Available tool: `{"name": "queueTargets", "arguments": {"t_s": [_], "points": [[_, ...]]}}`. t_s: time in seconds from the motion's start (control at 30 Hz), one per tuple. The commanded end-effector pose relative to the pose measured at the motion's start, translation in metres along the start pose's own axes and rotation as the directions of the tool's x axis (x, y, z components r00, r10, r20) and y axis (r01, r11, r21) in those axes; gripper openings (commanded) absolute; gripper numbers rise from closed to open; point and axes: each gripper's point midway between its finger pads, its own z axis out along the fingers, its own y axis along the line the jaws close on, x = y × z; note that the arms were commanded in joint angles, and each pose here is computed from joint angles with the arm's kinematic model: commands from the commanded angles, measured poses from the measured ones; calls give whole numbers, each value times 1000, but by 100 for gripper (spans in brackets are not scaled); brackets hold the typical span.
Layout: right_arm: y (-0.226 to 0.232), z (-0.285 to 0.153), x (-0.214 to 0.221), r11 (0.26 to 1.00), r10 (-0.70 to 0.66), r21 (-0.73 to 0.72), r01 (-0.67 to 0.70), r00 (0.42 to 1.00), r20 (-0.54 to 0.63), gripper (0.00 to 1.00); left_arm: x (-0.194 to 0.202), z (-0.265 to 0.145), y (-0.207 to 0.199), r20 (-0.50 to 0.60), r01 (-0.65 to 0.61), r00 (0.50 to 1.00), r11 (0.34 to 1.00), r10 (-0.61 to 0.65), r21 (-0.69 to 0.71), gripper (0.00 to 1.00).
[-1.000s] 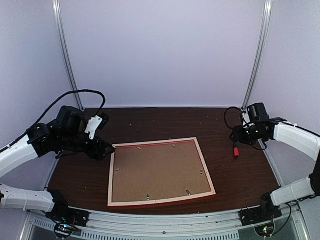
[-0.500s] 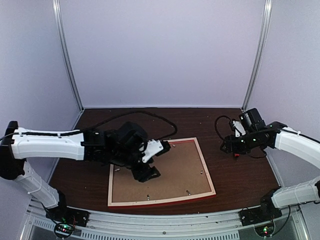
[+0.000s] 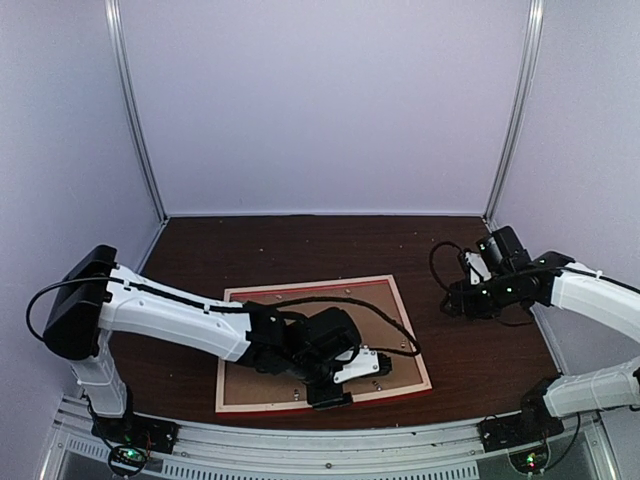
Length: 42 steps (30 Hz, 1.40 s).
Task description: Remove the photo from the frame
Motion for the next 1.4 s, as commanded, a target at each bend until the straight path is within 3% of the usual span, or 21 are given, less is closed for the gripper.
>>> {"name": "queueTargets", "arguments": {"t_s": [0.0,0.63,0.8,1.17,1.37], "points": [[5,3,3,1000,1,-15,-1,1000,4,56,-4,16,-8,5,-118,993,991,119,-59,65],[12,7,6,1000,-16,-16,15,1000,-2,55,31,51,-16,-170,-228,965,960,201,-160,50],[12,6,7,1000,-16,-14,16,1000,-4,55,43,58,-17,-206,-199,965,968,165,-155,40],[13,2,8,1000,-20,-12,20,1000,-2,54,56,68,-18,-264,-73,963,996,56,-56,43],[11,1,8,1000,-20,-6,20,1000,0,54,66,70,-21,-296,-60,954,998,50,-25,25]]}}
